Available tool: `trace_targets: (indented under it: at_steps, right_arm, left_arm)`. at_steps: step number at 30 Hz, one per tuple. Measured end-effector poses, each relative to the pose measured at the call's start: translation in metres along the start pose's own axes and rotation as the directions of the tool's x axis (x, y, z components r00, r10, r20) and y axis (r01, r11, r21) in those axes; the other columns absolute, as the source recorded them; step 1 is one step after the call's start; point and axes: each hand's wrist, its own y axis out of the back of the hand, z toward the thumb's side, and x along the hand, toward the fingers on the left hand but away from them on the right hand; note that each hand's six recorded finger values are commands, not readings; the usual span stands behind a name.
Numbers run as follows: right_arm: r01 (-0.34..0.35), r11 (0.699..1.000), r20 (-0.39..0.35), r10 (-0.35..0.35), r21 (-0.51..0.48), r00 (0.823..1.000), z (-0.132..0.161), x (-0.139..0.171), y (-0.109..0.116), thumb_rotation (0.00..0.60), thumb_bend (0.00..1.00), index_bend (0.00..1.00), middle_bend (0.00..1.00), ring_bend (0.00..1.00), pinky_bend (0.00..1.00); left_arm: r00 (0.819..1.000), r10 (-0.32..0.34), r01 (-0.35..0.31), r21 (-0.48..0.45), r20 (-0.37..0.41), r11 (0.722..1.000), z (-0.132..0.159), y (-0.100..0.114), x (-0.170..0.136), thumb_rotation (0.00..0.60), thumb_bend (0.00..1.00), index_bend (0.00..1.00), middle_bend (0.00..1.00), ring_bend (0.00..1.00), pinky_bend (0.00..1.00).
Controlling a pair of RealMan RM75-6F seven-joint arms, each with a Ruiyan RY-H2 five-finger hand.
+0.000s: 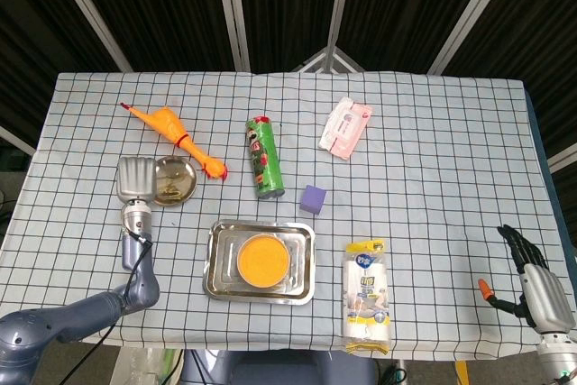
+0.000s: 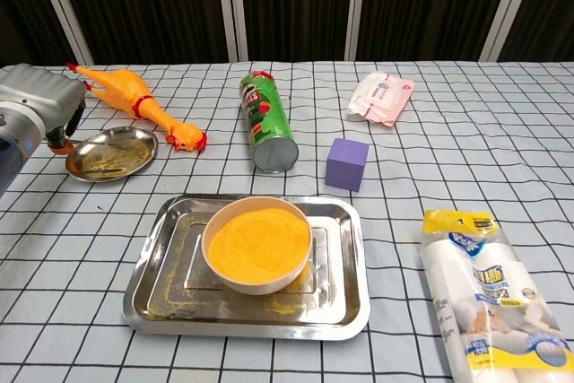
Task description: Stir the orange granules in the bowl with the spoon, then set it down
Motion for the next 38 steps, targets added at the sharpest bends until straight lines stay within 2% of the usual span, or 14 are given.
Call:
trace_targets:
  at_steps: [5, 8, 13, 15, 17, 20, 21, 22, 24, 27, 29, 32, 38]
  right_arm:
    - [0.001, 1.0, 0.003, -0.001, 0.003, 1.0, 0.0, 0.0, 0.0, 0.6, 0.4, 0.0, 0.0, 0.0, 0.0]
    - [0.002, 1.0, 0.004, -0.002, 0.004, 1.0, 0.0, 0.0, 0.0, 0.6, 0.4, 0.0, 0.0, 0.0, 0.0]
    - [0.001, 1.0, 0.002, -0.001, 0.006, 1.0, 0.0, 0.0, 0.0, 0.6, 0.4, 0.0, 0.0, 0.0, 0.0]
    - [0.003, 1.0, 0.0, -0.003, 0.01, 1.0, -0.001, 0.0, 0.001, 0.6, 0.4, 0.0, 0.0, 0.0, 0.0]
    - [0.01, 1.0, -0.003, -0.01, 0.022, 1.0, -0.001, 0.0, 0.002, 0.6, 0.4, 0.0, 0.0, 0.0, 0.0]
    - [0.015, 0.999, -0.006, -0.015, 0.033, 1.0, -0.001, 0.0, 0.002, 0.6, 0.4, 0.0, 0.0, 0.0, 0.0]
    - [0.015, 0.999, -0.006, -0.015, 0.037, 1.0, -0.001, 0.0, 0.002, 0.6, 0.4, 0.0, 0.0, 0.0, 0.0]
    - [0.015, 0.999, -0.006, -0.015, 0.04, 1.0, -0.001, 0.0, 0.002, 0.6, 0.4, 0.0, 0.0, 0.0, 0.0]
    - [0.018, 0.999, -0.008, -0.017, 0.052, 1.0, -0.001, 0.0, 0.002, 0.6, 0.4, 0.0, 0.0, 0.0, 0.0]
    - [0.023, 0.997, -0.007, -0.023, 0.069, 1.0, -0.002, 0.0, 0.003, 0.6, 0.4, 0.0, 0.0, 0.0, 0.0]
    - [0.027, 0.996, -0.004, -0.027, 0.08, 1.0, -0.003, 0.0, 0.002, 0.6, 0.4, 0.0, 0.0, 0.0, 0.0]
    - [0.036, 0.995, 0.001, -0.036, 0.098, 0.999, -0.004, -0.001, 0.003, 0.6, 0.4, 0.0, 0.0, 0.0, 0.0]
    - [0.053, 0.991, 0.011, -0.055, 0.12, 0.998, -0.006, -0.001, 0.004, 0.6, 0.4, 0.0, 0.0, 0.0, 0.0]
  left_arm:
    - [1.0, -0.005, 0.005, -0.019, -0.003, 1.0, -0.004, 0.001, 0.0, 0.6, 0.25, 0.43, 1.0, 1.0, 0.99]
    - [1.0, -0.004, 0.004, -0.036, -0.005, 0.999, -0.007, 0.004, -0.001, 0.6, 0.22, 0.38, 1.0, 1.0, 0.99]
    - [1.0, 0.01, -0.01, -0.084, 0.003, 0.996, -0.013, 0.011, -0.007, 0.6, 0.21, 0.35, 1.0, 0.99, 0.99]
    - [1.0, 0.024, -0.023, -0.116, 0.011, 0.993, -0.018, 0.015, -0.011, 0.6, 0.21, 0.34, 0.97, 0.96, 0.97]
    - [0.999, 0.042, -0.038, -0.152, 0.021, 0.988, -0.023, 0.019, -0.017, 0.6, 0.21, 0.28, 0.87, 0.89, 0.91]
    - [0.996, 0.083, -0.072, -0.228, 0.039, 0.971, -0.037, 0.026, -0.03, 0.6, 0.21, 0.17, 0.64, 0.72, 0.76]
    - [0.994, 0.101, -0.086, -0.26, 0.047, 0.962, -0.045, 0.028, -0.037, 0.6, 0.21, 0.12, 0.52, 0.63, 0.68]
    - [0.992, 0.114, -0.094, -0.285, 0.054, 0.954, -0.051, 0.029, -0.043, 0.6, 0.21, 0.11, 0.47, 0.59, 0.64]
    - [0.988, 0.14, -0.108, -0.338, 0.07, 0.935, -0.067, 0.03, -0.058, 0.6, 0.21, 0.05, 0.29, 0.43, 0.5]
    - [0.982, 0.16, -0.109, -0.395, 0.097, 0.912, -0.09, 0.027, -0.085, 0.6, 0.21, 0.0, 0.07, 0.2, 0.3]
    - [0.979, 0.17, -0.109, -0.415, 0.113, 0.903, -0.105, 0.025, -0.1, 0.6, 0.2, 0.0, 0.01, 0.09, 0.21]
    - [0.972, 0.186, -0.104, -0.441, 0.147, 0.891, -0.126, 0.022, -0.126, 0.6, 0.18, 0.0, 0.0, 0.01, 0.12]
    - [0.96, 0.196, -0.072, -0.5, 0.202, 0.863, -0.152, 0.01, -0.174, 0.6, 0.17, 0.0, 0.0, 0.0, 0.05]
